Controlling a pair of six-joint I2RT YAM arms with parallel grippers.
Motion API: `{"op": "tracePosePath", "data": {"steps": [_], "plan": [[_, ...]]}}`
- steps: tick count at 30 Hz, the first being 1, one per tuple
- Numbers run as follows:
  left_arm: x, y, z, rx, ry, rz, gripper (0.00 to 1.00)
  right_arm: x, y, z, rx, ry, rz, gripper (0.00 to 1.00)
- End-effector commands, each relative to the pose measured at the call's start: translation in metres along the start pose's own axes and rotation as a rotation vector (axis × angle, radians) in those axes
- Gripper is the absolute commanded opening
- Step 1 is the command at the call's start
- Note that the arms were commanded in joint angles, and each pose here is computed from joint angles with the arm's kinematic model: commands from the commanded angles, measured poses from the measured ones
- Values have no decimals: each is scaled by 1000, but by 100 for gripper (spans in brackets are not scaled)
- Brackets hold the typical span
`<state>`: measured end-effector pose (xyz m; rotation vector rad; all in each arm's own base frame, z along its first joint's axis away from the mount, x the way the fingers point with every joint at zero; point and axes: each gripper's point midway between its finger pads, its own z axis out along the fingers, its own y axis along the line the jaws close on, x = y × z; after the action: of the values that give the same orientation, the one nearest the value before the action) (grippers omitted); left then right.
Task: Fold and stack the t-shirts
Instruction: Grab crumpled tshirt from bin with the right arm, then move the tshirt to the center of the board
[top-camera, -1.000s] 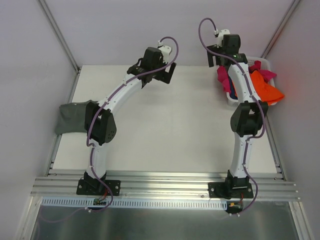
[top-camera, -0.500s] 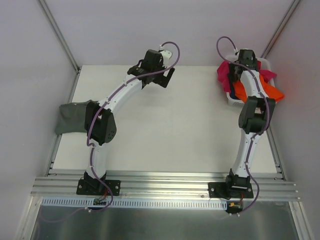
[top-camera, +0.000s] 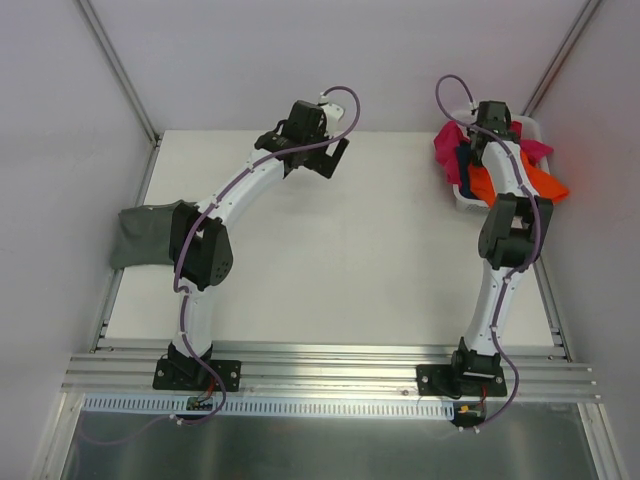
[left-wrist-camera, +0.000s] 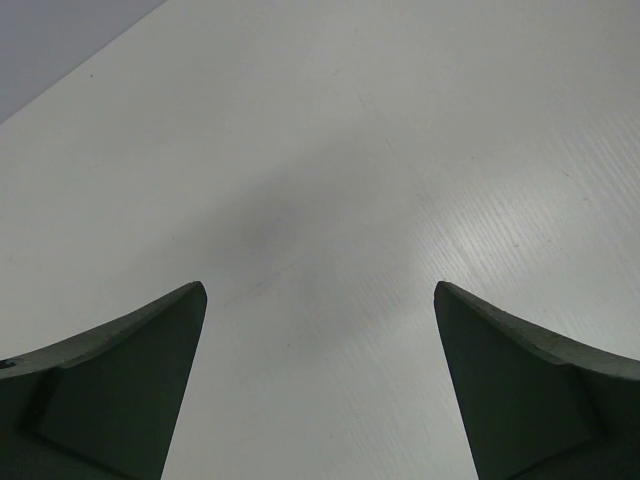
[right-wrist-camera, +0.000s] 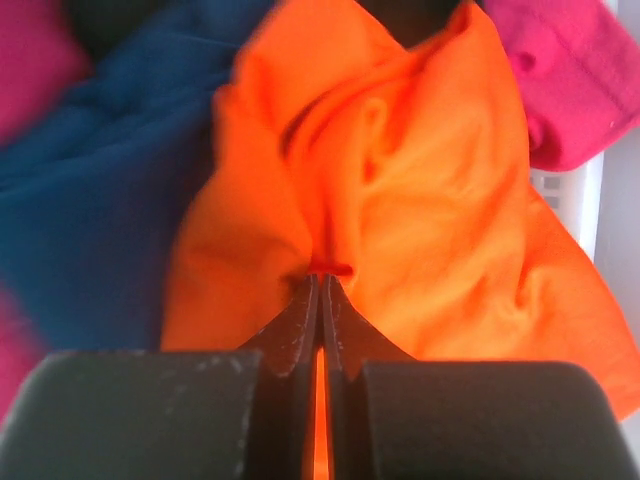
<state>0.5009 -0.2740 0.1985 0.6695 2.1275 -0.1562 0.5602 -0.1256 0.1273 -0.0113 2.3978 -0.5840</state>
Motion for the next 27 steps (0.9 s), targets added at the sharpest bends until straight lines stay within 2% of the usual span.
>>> {"op": "tracePosePath", "data": {"steps": [1, 3, 4, 8, 10, 16, 17, 21, 27], "plan": [[-12, 11, -11, -28, -30, -16, 99, -86, 4, -108, -50, -268, 17, 1], [-13, 27, -12, -46, -33, -74, 99, -110, 25, -144, -101, -367, -15, 1], [-18, 38, -13, -63, -47, -108, 99, -129, 40, -178, -137, -459, -28, 1], [-31, 83, -24, -148, -93, -215, 99, -161, 86, -255, -271, -656, -83, 1], [-35, 107, -30, -184, -111, -241, 99, -168, 107, -284, -329, -706, -89, 1], [-28, 149, -38, -289, -113, -278, 99, -160, 121, -294, -407, -657, -3, 1], [-25, 163, -42, -343, -110, -288, 99, -158, 128, -301, -463, -668, -12, 1], [-20, 186, -49, -395, -111, -311, 99, -158, 140, -338, -615, -721, -19, 1], [-23, 207, -54, -453, -133, -327, 99, -150, 173, -389, -863, -765, -117, 1]]}}
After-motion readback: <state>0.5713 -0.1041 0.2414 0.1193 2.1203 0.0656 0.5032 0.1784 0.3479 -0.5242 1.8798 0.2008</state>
